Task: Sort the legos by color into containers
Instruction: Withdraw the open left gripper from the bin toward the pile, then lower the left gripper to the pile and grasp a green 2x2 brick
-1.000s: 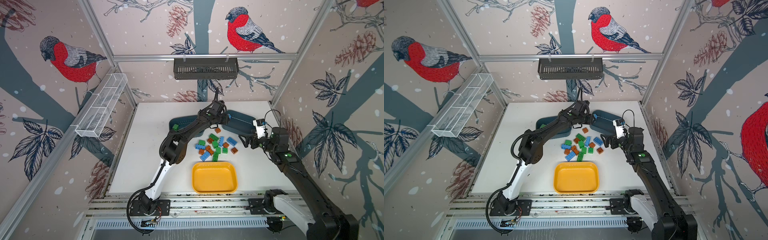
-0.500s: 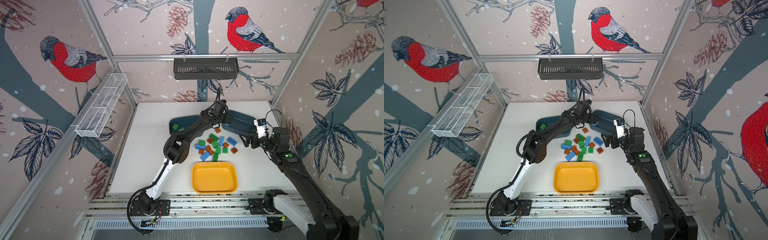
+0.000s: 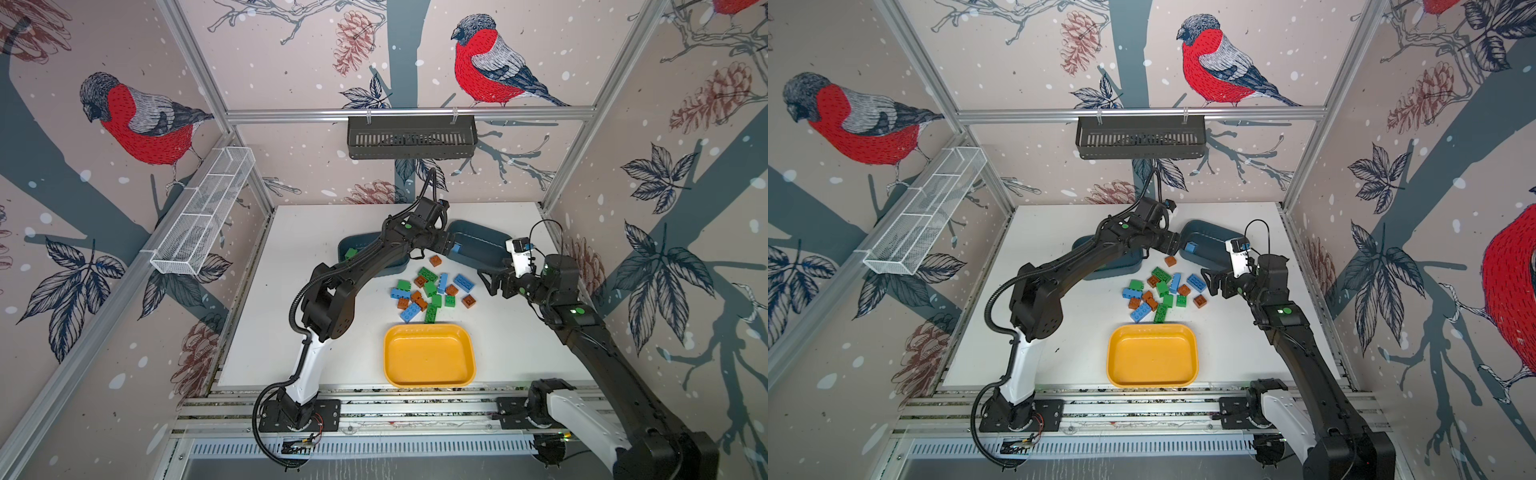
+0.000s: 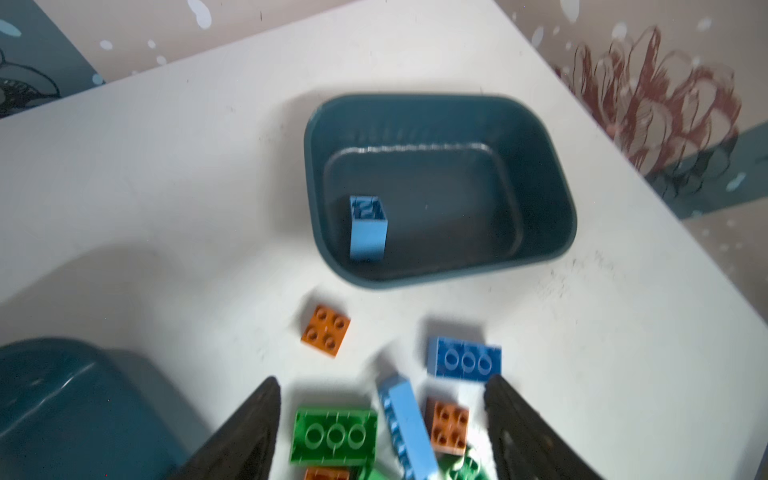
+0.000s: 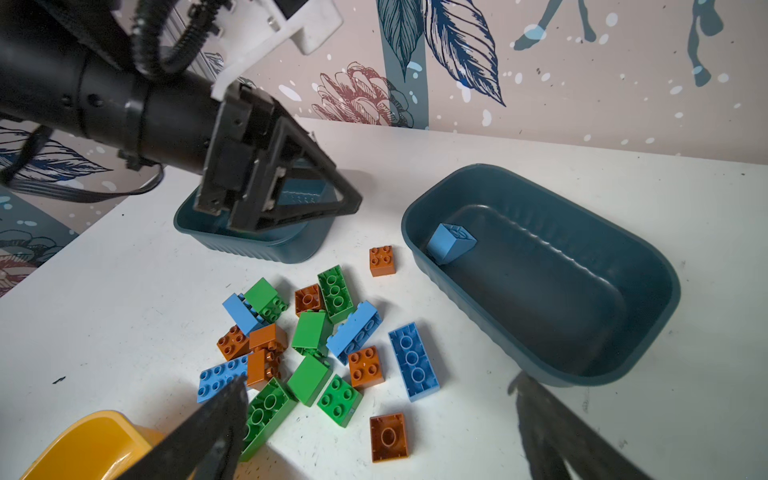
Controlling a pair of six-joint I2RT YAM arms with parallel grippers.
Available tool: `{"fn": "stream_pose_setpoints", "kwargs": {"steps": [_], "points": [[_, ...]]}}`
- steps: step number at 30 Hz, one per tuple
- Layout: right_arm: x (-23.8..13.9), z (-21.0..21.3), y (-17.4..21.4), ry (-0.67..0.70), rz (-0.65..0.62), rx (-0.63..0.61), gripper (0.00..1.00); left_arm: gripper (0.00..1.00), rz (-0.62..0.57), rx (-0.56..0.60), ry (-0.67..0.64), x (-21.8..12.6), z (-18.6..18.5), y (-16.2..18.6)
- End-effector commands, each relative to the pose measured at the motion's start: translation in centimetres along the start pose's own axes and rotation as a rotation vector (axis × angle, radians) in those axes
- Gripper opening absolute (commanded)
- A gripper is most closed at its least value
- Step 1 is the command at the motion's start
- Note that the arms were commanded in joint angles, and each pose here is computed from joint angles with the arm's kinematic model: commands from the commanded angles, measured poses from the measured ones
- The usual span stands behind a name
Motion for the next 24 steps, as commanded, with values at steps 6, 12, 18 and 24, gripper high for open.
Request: {"fn": "stream_pose_setpoints", "kwargs": {"steps": [6, 12, 18, 24], "points": [[0.6, 0.8, 0.7, -0.067, 0.036, -0.034, 1.00, 0.73, 0.221, 0.227, 0.054, -4.1, 0.1, 5.4], [0.8, 1.2, 1.0, -0.079, 0.057, -0.045, 0.99, 0.71, 0.344, 0.387, 0.037, -4.6, 0.9, 7.7], [1.1, 1.4, 1.5, -0.090, 0.073, -0.048, 0.99, 0.70, 0.443, 0.460, 0.021, -3.0, 1.2, 9.4], [1.5, 1.7, 2.0, -0.104, 0.093, -0.048, 1.00, 0.70, 0.442, 0.532, 0.049, -1.5, 0.6, 9.4]]}}
Point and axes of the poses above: each gripper's point midway between its finger pads, its own x axis out along the fingers, its own z axis along the line the jaws close on, y = z × x, the point moved 7 cm from there along -x, back along the fingers, and after that the axes turned 13 degrees about x, right-handed, at the moved point
